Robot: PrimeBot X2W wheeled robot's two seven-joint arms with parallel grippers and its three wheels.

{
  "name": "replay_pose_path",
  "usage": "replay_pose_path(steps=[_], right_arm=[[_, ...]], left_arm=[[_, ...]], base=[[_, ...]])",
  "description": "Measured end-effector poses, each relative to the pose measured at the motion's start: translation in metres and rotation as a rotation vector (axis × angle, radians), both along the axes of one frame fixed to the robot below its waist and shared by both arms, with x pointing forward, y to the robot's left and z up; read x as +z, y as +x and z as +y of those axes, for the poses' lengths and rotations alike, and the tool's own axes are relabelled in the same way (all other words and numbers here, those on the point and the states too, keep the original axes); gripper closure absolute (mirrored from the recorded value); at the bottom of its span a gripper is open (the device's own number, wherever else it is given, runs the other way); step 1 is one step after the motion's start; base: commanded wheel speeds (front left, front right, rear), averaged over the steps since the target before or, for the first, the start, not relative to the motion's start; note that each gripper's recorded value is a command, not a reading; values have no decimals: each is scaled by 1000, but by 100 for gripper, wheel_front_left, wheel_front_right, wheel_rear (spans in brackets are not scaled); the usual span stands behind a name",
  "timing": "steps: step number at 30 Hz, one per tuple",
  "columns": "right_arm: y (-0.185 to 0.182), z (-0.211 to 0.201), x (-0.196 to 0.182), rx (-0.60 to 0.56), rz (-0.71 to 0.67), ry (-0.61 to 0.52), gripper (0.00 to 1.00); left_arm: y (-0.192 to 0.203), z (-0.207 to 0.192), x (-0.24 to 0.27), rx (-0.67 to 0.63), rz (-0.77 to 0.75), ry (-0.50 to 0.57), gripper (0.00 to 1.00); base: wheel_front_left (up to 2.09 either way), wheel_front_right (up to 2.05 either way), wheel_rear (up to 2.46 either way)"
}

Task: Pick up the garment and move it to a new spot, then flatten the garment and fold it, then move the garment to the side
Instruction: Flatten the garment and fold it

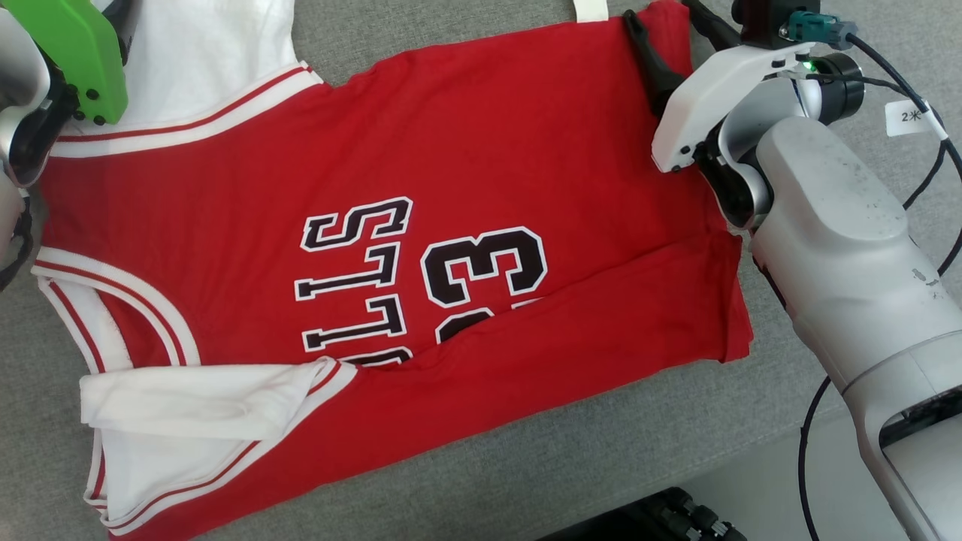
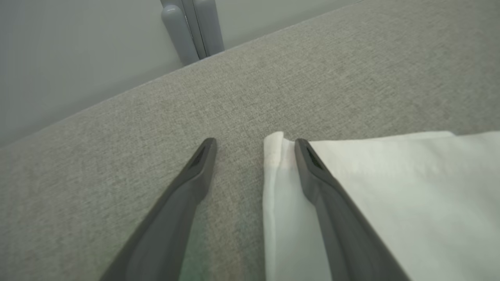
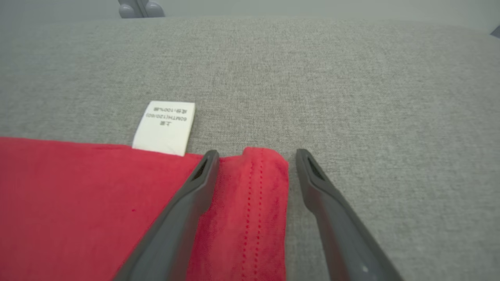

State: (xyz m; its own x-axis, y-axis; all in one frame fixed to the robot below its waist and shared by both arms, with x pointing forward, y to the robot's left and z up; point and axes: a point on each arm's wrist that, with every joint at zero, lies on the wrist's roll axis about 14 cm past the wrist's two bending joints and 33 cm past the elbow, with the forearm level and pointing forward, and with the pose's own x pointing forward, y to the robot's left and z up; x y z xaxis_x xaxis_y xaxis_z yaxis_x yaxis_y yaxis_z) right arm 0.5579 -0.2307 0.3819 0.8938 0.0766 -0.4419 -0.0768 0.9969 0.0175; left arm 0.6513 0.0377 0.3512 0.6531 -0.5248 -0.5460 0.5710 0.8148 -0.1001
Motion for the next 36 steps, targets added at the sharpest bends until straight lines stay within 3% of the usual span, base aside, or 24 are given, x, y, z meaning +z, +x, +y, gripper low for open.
replay_pose_path(steps=[1, 2, 3, 4, 5, 21, 36], right_arm=[[1, 1, -1, 1, 4, 3, 0], [1, 2, -3, 5, 14, 3, 10], [2, 2, -4, 7, 17, 4, 60], [3, 3, -3, 9, 18, 6, 89], [4, 3, -3, 8, 18, 10, 100], [9, 2, 38, 34, -158, 9, 100], [-16, 1, 50, 25, -227, 46, 100]], left_arm=[[0, -1, -2, -2, 4, 0, 0], [0, -3, -3, -5, 7, -2, 11], [1, -3, -3, -6, 7, -2, 59], [0, -4, -3, -7, 5, -5, 94], [-1, -7, -2, -11, 4, -11, 100], [-7, -10, 83, 13, -201, -224, 100], [-74, 19, 129, 58, -288, -403, 100]], base=[[0, 0, 0], [0, 0, 0], [0, 0, 0], [0, 0, 0], [0, 0, 0], [0, 0, 0], [0, 0, 0]])
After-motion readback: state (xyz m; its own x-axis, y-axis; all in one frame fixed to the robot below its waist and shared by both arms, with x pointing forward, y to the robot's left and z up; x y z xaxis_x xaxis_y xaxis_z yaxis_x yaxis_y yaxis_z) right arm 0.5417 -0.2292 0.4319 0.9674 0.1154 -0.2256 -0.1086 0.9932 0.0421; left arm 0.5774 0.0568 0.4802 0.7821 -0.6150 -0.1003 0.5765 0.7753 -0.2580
